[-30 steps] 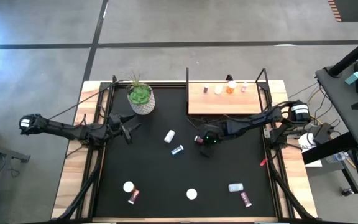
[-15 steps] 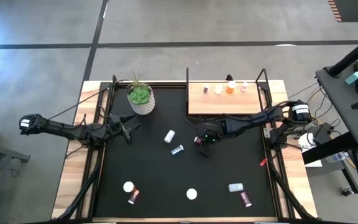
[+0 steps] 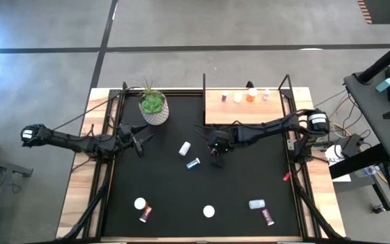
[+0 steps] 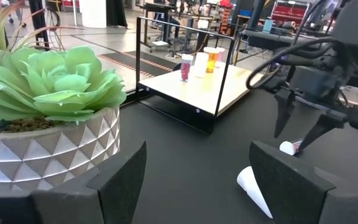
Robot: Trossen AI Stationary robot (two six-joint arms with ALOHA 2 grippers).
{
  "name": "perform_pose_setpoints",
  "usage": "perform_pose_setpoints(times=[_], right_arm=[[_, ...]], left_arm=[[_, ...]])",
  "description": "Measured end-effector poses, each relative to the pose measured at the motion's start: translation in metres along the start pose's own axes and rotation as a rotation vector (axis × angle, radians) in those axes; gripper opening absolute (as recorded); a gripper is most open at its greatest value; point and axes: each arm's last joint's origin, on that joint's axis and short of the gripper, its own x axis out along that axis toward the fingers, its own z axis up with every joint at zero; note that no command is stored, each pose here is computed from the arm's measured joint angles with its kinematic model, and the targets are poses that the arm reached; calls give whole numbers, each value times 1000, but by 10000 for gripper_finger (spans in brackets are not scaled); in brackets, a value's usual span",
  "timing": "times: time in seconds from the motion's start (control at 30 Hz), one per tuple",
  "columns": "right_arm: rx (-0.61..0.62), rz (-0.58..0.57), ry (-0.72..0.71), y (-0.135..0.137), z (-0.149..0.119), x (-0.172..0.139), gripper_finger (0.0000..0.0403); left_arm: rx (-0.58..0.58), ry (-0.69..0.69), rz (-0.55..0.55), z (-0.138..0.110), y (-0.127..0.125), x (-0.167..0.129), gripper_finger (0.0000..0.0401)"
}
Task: Pick and place medicine bottles onto shelf by color
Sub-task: Put the right blue pill bottle on the shelf aligned with the other blue pill bottle
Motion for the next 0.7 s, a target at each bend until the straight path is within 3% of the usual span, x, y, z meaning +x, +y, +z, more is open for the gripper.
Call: perform_pose_setpoints(times=[0.33,0.7], right_arm=[[14,-18,51,-6,-5,16,195],[1,-16,52,-6,-5,14,107]], left_arm=[[0,0,0,0,0,0,270],[0,0,0,0,0,0,270]])
